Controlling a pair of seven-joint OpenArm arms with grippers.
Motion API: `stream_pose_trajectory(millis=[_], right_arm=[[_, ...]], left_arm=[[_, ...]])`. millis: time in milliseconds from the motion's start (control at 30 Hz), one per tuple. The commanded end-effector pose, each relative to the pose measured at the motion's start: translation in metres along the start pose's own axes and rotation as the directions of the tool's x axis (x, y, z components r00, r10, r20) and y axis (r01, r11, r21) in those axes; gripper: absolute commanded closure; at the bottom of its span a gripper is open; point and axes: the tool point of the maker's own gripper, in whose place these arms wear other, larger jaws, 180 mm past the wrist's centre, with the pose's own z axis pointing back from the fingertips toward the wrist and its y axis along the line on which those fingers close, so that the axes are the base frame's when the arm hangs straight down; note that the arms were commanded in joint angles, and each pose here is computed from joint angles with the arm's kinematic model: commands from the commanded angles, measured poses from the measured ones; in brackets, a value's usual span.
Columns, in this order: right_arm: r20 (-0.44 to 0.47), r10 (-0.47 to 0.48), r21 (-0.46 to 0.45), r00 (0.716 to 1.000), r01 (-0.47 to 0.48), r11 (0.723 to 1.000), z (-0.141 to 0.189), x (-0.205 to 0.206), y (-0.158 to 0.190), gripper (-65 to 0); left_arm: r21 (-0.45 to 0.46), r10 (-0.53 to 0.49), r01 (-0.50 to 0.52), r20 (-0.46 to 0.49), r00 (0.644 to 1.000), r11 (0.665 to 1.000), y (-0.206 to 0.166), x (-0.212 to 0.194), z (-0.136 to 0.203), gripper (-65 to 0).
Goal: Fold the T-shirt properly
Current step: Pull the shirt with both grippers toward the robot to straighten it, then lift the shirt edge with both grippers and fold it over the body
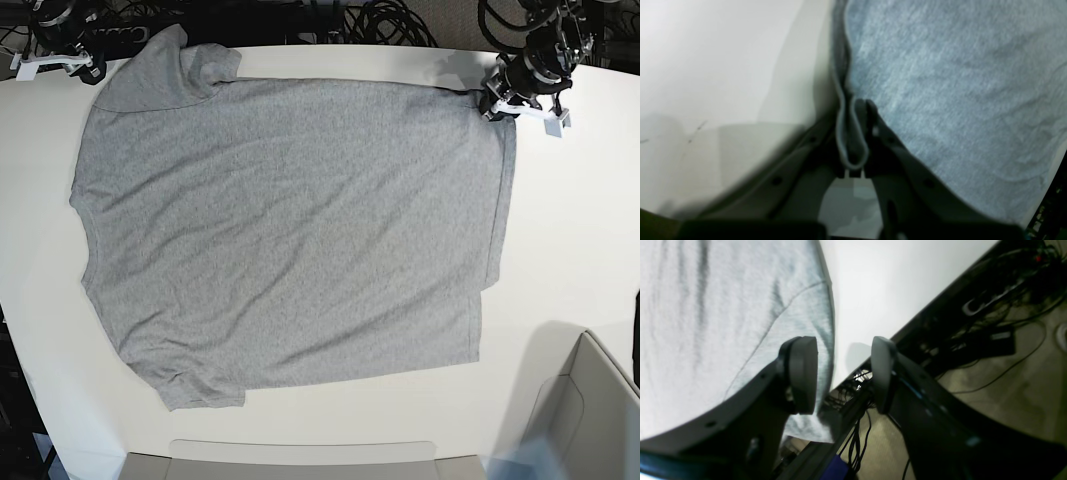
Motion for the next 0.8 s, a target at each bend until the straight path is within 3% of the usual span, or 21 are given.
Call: stream_pose_trajectory(millis=[0, 167, 367, 600, 767], right_arm=[[0.018, 0.022, 0.015, 1.000, -0.022, 1.000, 0.000, 0.009, 0.004, -26.9], [-0.019, 0.045, 0.058, 0.999, -0.044, 0.997, -0.013, 0.000, 0.021, -27.0], [-0.051, 0.013, 0.047, 0.999, -0.010, 0.999, -0.029, -0.005, 0.014, -26.9], [-0.112, 0.035, 0.021, 0.993, -0.032, 0.999, -0.032, -0.030, 0.008, -26.9], [-0.186, 0.034, 0.072, 0.982, -0.021, 0.997, -0.037, -0.064, 0.028, -26.9]], left_arm=[[0.000, -0.016, 0.016, 0.003, 1.000, 1.000, -0.001, 0.003, 0.003, 0.0], [-0.002, -0.015, 0.015, 0.001, 1.000, 1.000, -0.001, 0.003, 0.003, 0.0], [-0.004, -0.014, 0.014, -0.002, 1.000, 1.000, -0.002, 0.003, 0.003, 0.0], [-0.023, -0.019, 0.019, 0.016, 1.000, 1.000, -0.010, 0.011, 0.001, 0.0], [-0.028, -0.018, 0.019, 0.020, 1.000, 0.999, -0.013, 0.013, 0.000, 0.0]])
